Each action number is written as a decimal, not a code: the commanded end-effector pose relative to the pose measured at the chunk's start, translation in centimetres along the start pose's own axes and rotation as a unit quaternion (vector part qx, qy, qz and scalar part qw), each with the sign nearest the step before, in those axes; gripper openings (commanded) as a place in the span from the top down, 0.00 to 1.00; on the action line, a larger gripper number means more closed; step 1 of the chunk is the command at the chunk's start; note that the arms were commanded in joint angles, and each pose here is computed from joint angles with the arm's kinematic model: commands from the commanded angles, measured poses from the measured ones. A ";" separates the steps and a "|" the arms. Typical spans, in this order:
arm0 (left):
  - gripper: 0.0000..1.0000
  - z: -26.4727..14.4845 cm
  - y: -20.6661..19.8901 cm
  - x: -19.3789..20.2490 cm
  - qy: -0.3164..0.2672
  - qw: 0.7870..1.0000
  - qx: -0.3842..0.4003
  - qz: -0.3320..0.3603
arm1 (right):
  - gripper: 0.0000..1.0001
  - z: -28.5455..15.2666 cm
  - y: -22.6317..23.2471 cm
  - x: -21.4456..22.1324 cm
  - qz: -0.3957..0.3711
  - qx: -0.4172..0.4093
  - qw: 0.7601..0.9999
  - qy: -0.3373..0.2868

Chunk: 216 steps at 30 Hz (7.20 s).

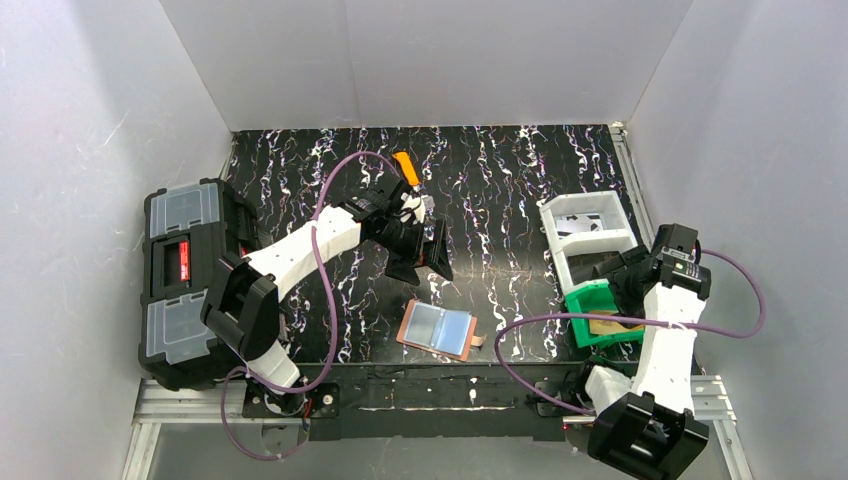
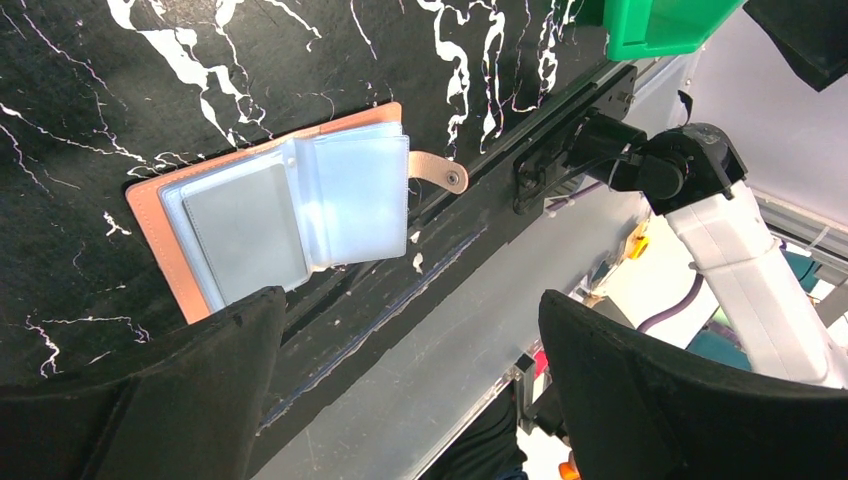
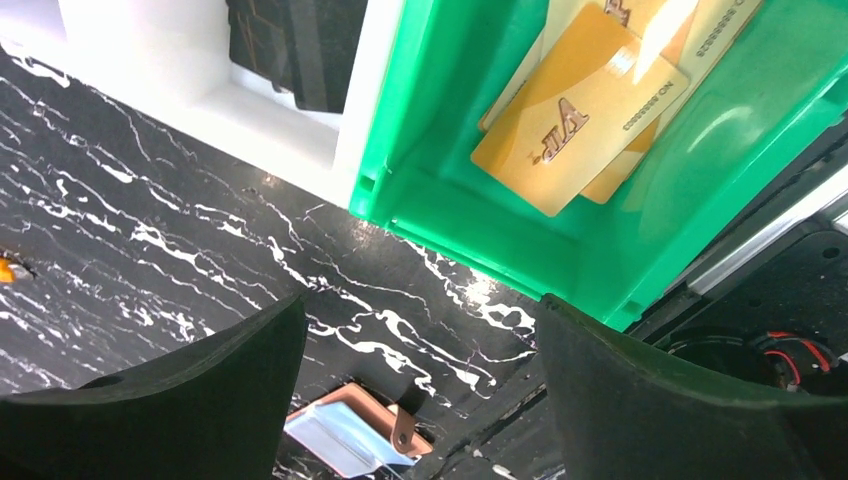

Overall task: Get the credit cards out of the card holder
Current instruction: Place the credit card in the storage box, then remove the credit card from the card holder.

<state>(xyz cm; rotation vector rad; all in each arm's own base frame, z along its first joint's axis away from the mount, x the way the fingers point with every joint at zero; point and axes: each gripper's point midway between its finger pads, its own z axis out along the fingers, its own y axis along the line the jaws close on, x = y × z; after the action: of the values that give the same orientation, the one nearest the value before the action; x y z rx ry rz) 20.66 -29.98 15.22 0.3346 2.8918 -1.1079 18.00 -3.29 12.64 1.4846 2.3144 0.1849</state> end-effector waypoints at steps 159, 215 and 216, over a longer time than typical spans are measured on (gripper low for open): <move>0.86 1.0 11.0 4.2 -0.027 0.980 -0.136 -0.143 | 0.34 8.4 9.6 35.1 -0.506 0.033 0.846 0.161; 0.91 5.9 9.5 5.0 0.033 0.984 -0.130 -0.113 | 0.65 0.7 13.6 32.7 -0.489 -0.180 0.825 0.218; 0.90 5.8 9.2 4.8 0.032 0.985 -0.126 -0.110 | 0.64 0.4 13.6 32.3 -0.489 -0.180 0.827 0.212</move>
<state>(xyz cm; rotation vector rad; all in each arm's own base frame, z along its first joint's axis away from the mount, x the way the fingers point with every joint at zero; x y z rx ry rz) 17.46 -25.99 3.07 0.0313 3.1751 -0.7347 16.57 32.05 5.11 -0.0254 2.9415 0.6676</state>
